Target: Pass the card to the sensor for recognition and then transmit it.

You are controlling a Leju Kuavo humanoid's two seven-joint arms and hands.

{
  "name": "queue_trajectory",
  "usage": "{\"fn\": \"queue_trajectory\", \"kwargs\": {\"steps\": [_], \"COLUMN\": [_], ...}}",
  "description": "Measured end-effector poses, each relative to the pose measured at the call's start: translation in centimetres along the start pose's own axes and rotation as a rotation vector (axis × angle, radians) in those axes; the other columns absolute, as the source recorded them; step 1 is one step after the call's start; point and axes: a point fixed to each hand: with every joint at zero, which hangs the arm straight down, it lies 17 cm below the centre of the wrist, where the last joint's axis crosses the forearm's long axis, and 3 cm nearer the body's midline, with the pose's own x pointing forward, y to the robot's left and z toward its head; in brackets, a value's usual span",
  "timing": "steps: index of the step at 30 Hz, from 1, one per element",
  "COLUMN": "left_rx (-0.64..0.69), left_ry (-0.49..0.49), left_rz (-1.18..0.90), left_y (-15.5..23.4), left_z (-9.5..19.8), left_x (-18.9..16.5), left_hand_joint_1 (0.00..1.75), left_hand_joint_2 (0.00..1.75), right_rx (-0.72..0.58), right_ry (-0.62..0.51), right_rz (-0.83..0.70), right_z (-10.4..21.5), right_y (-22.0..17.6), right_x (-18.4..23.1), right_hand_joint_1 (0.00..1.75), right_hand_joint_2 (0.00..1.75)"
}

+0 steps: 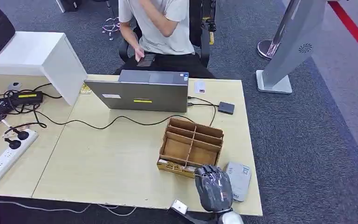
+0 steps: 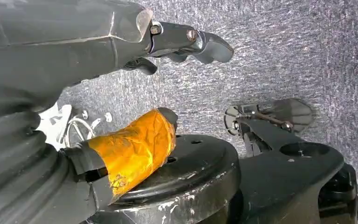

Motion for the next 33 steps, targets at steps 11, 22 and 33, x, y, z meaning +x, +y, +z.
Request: {"fn": "queue_trajectory", "kwargs": {"steps": [11, 22, 33], "left_rx": [0.028, 0.018, -0.026], "left_ry": [-0.037, -0.011, -0.012], "left_rz": [-0.022, -0.097, -0.188], "left_y": [0.6, 1.1, 1.0], "left_z": [-0.1, 0.0, 0.1], "left_x": [0.6, 0.0, -0.1], "left_hand_joint_1": [0.0, 0.0, 0.0], "left_hand_joint_2": [1.75, 1.75, 1.75], "right_rx": [-0.013, -0.202, -0.348], "right_ry": [0.047, 0.105, 0.25], "right_rz": [-0.065, 0.039, 0.168], "right_z": [-0.6, -10.4, -20.1], "right_y": [-0.3, -10.1, -23.0], "right_x": [-0.9, -5.9, -13.7], "right_hand_joint_1": [1.75, 1.75, 1.75], "right_hand_joint_2": [1.75, 1.75, 1.75]}}
